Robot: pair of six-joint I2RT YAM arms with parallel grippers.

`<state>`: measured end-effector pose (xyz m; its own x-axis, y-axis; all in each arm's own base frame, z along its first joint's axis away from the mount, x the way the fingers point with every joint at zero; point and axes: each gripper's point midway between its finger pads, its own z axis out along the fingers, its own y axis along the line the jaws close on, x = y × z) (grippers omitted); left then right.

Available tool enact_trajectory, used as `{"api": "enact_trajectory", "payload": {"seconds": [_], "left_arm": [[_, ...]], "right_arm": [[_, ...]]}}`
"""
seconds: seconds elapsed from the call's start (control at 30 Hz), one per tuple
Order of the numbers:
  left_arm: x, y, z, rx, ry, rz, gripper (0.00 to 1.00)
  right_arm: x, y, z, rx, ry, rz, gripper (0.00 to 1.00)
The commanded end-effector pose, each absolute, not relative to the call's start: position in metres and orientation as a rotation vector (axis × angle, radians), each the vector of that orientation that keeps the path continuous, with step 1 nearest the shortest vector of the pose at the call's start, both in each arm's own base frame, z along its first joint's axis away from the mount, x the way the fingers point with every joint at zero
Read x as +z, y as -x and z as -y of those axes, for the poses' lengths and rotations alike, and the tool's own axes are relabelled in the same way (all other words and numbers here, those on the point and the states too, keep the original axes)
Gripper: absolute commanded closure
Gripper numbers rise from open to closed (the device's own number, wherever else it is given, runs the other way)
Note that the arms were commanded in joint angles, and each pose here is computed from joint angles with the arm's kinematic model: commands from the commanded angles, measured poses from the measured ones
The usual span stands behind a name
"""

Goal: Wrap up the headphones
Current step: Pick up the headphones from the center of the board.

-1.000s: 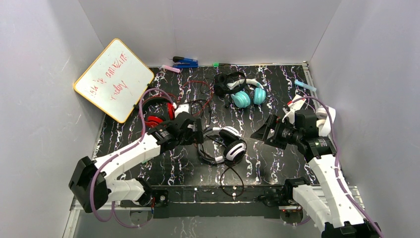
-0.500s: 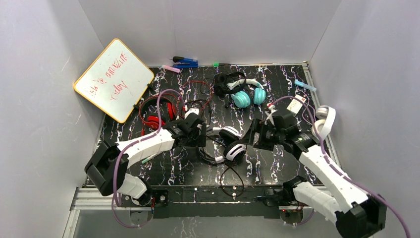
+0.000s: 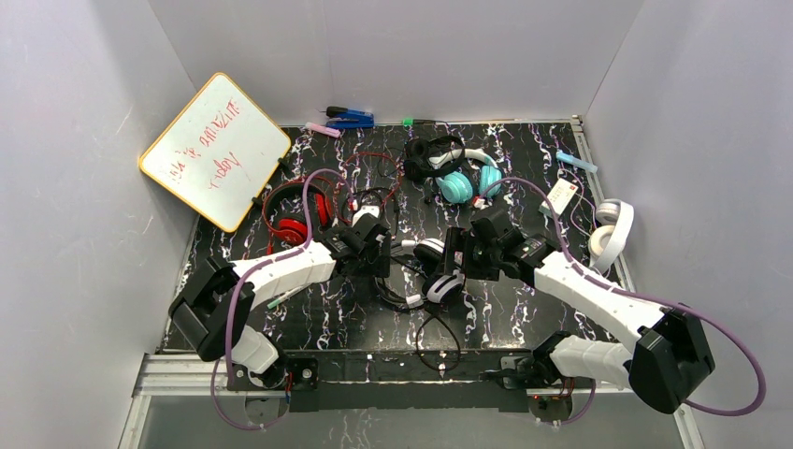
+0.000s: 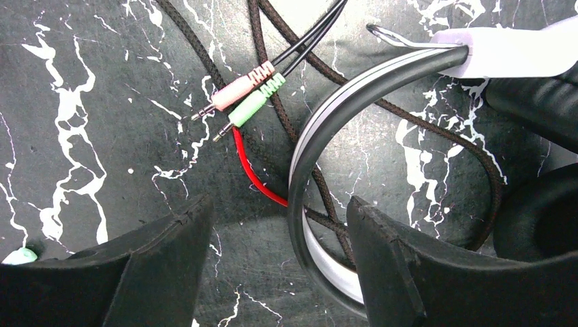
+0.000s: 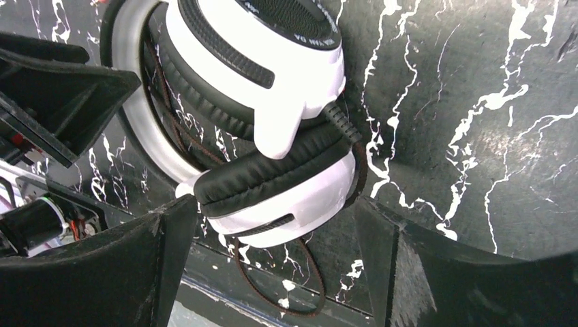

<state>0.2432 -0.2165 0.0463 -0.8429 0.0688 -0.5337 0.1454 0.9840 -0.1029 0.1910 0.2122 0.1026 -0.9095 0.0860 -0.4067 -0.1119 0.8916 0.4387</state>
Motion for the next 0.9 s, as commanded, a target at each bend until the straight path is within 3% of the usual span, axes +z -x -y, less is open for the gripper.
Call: {"api": "enact_trajectory", "payload": {"seconds": [0.0, 0.33, 0.5, 0.87], "left_arm": [[0.056, -0.247, 0.211, -0.171, -0.180, -2.539, 0.32], [0.052, -0.246, 0.205, -0.129, -0.201, -2.546, 0.33], [0.047, -0.246, 0.203, -0.102, -0.221, -2.554, 0.33], [0.050, -0.256, 0.214, -0.109, -0.230, -2.557, 0.35]], "right_arm": [[0.112, -0.204, -0.213, 0.647, 0.010, -2.540, 0.08], [0.092, -0.201, -0.202, 0.712, 0.003, -2.632, 0.22], [0.090, -0.201, -0.193, 0.877, -0.052, -2.629, 0.37], [0.089, -0.201, -0.185, 0.881, -0.044, -2.634, 0.37]]}}
